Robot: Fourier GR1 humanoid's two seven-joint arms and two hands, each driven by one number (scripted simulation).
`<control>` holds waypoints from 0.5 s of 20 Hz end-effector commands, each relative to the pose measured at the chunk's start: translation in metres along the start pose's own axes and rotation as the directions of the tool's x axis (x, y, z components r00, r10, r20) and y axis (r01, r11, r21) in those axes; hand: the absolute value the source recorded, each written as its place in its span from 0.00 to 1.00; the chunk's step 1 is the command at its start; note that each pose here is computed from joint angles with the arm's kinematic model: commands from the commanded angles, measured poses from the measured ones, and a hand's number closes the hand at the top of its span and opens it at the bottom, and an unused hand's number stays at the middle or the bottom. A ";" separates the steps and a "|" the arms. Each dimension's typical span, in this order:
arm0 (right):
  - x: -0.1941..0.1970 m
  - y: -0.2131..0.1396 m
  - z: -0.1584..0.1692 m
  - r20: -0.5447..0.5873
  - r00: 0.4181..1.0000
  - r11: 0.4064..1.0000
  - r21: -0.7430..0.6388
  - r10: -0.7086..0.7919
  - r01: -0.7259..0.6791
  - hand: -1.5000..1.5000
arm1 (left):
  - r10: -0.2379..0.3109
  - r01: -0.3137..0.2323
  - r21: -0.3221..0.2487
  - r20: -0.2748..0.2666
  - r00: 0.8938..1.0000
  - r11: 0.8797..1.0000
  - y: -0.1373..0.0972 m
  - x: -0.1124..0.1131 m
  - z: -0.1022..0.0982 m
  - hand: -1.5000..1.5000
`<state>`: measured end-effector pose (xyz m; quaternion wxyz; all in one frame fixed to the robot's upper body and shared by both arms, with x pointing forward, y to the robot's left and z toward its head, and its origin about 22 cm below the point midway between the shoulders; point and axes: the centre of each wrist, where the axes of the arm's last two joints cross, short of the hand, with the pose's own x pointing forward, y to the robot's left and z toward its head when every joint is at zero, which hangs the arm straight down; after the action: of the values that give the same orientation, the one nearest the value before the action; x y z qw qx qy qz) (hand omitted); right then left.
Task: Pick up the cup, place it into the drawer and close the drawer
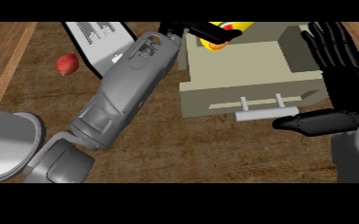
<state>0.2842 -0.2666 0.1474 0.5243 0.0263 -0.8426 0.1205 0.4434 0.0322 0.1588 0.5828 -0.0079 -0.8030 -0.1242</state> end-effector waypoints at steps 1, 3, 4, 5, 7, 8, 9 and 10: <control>0.013 -0.004 -0.014 0.025 1.000 1.000 0.029 0.007 -0.007 0.00 | -0.089 0.082 -0.070 -0.105 0.990 0.994 -0.002 -0.012 0.001 1.00; 0.001 0.002 -0.008 0.020 1.000 0.999 0.034 -0.002 0.001 0.00 | -0.110 0.095 -0.120 -0.126 0.986 0.988 -0.002 -0.019 0.005 1.00; 0.004 0.003 -0.006 0.034 0.999 0.999 0.043 0.000 -0.002 0.00 | -0.112 0.093 -0.138 -0.141 0.984 0.986 0.000 -0.029 0.009 1.00; -0.007 -0.003 -0.006 0.021 1.000 0.999 0.047 -0.003 0.002 0.00 | -0.122 0.106 -0.132 -0.124 0.985 0.986 -0.001 -0.028 0.009 1.00; 0.001 0.015 -0.018 0.043 0.998 0.996 0.077 -0.041 0.037 0.00 | -0.122 0.101 -0.145 -0.146 0.982 0.984 -0.005 -0.030 0.012 1.00; 0.001 0.008 -0.012 0.025 0.999 0.998 0.066 -0.025 0.024 0.00 | -0.141 0.117 -0.152 -0.158 0.977 0.981 -0.004 -0.027 0.009 1.00; 0.007 0.012 -0.020 0.052 0.998 0.996 0.086 -0.023 0.018 0.00 | -0.140 0.118 -0.141 -0.153 0.978 0.983 -0.005 -0.035 0.016 0.00; 0.013 0.016 -0.023 0.072 0.997 0.994 0.110 -0.034 0.026 0.00 | -0.117 0.098 -0.136 -0.141 0.983 0.986 -0.005 -0.037 0.017 0.00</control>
<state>0.2940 -0.2541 0.1568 0.5063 0.0548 -0.8484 0.1444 0.4415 0.0350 0.1280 0.6280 0.0082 -0.7512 -0.2029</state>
